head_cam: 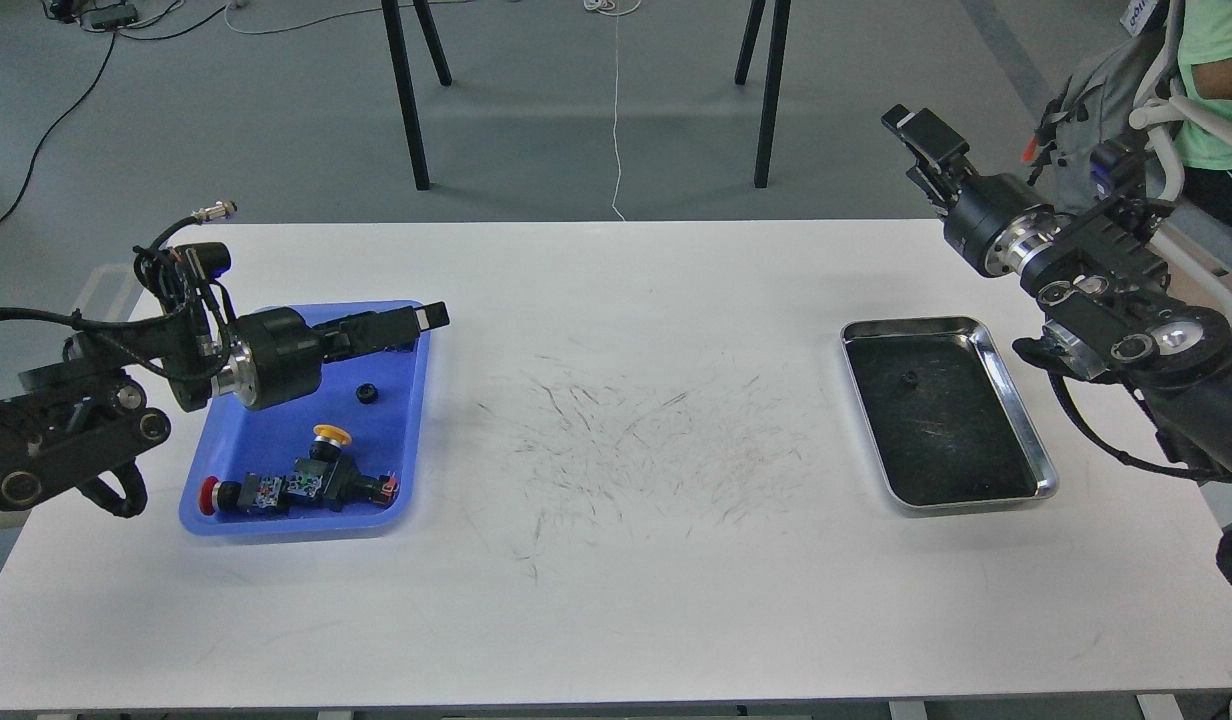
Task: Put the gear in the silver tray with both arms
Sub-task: 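Reach the left gripper into the blue tray toward another gear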
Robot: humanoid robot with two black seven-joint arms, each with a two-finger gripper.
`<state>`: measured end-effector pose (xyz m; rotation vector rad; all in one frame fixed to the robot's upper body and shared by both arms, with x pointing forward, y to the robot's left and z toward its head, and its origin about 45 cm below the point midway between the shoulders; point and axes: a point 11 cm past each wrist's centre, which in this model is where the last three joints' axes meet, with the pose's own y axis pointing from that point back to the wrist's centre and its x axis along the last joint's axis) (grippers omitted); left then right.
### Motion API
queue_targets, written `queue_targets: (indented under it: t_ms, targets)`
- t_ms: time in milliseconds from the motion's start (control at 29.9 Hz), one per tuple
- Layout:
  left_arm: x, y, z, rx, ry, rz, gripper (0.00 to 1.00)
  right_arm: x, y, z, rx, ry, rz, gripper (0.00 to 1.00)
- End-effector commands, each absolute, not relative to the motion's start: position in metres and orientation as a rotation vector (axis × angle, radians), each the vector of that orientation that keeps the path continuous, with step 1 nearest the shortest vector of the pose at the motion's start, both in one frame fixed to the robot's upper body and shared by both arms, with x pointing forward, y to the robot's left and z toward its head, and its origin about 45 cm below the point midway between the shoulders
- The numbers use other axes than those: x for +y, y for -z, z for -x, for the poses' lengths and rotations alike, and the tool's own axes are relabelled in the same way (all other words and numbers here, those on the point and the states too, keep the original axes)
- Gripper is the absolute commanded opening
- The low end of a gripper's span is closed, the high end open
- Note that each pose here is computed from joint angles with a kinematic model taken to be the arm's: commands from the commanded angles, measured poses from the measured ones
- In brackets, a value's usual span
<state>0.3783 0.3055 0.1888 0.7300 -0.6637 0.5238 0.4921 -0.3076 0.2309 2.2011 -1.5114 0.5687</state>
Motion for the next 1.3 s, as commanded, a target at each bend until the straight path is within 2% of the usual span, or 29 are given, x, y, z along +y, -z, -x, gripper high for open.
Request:
queue_targets:
  t_ms: [0,234,468,1070,1270]
  targets:
    - [0.329,-0.175,-0.380,-0.780,-0.537,-0.834,0.98,-0.304,-0.231,-0.493,-1.515,-0.566,-2.210,0.92]
    - [0.345,-0.148,-0.382,-0.819,-0.530,-0.940,0.96,-0.299,-0.230,-0.493,-1.512,-0.565,-2.217,0.92]
    - [0.362,-0.135,-0.379,-0.884,-0.497,-1.024,0.88,-0.299,-0.230,-0.493,-1.512,-0.567,-2.218,0.92]
    - [0.350,-0.111,-0.375,-0.937,-0.406,-1.060,0.86,-0.298,-0.231,-0.493,-1.510,-0.569,-2.218,0.92]
    - [0.358,-0.110,-0.376,-0.944,-0.406,-1.087,0.81,-0.298,-0.231,-0.493,-1.509,-0.568,-2.219,0.92]
